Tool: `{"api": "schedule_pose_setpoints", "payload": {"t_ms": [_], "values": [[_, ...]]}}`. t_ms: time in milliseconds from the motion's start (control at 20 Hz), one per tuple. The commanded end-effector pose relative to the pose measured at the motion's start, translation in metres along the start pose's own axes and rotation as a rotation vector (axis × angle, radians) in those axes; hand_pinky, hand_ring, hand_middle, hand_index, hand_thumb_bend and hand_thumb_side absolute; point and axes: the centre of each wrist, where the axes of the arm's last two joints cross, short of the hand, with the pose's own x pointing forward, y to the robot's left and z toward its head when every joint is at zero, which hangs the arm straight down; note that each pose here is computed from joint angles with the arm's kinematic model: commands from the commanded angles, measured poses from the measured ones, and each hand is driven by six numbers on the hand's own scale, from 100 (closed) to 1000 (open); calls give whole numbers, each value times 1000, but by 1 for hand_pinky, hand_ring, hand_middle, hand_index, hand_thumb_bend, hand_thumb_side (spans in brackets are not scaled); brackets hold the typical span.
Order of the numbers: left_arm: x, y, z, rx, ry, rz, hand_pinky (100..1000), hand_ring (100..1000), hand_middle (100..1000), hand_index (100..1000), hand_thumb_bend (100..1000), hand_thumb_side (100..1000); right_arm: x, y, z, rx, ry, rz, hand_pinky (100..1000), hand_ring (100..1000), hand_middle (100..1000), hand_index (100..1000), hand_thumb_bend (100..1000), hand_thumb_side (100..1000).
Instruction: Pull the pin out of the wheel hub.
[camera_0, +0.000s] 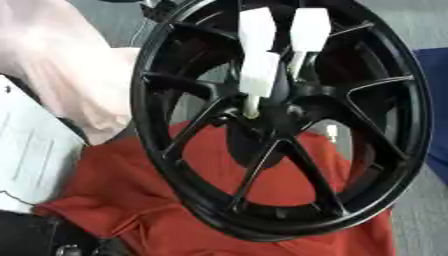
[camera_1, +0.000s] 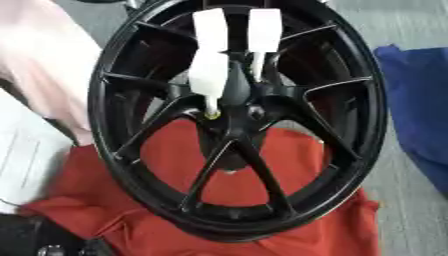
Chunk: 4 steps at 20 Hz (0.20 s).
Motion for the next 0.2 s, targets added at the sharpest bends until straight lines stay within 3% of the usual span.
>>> {"api": "schedule_pose_setpoints", "payload": {"t_ms": [50, 200], "values": [[13, -1, -7, -22, -56, 4, 721, 591, 537, 762, 260, 633, 17, 2, -25, 10, -80, -112, 823, 583, 558, 791, 100, 552], [18, -4, -9, -35, -79, 17, 721, 592, 538, 762, 261, 626, 19, 10, -40, -13, -97, -213, 809, 558, 534, 771, 100, 566]]}}
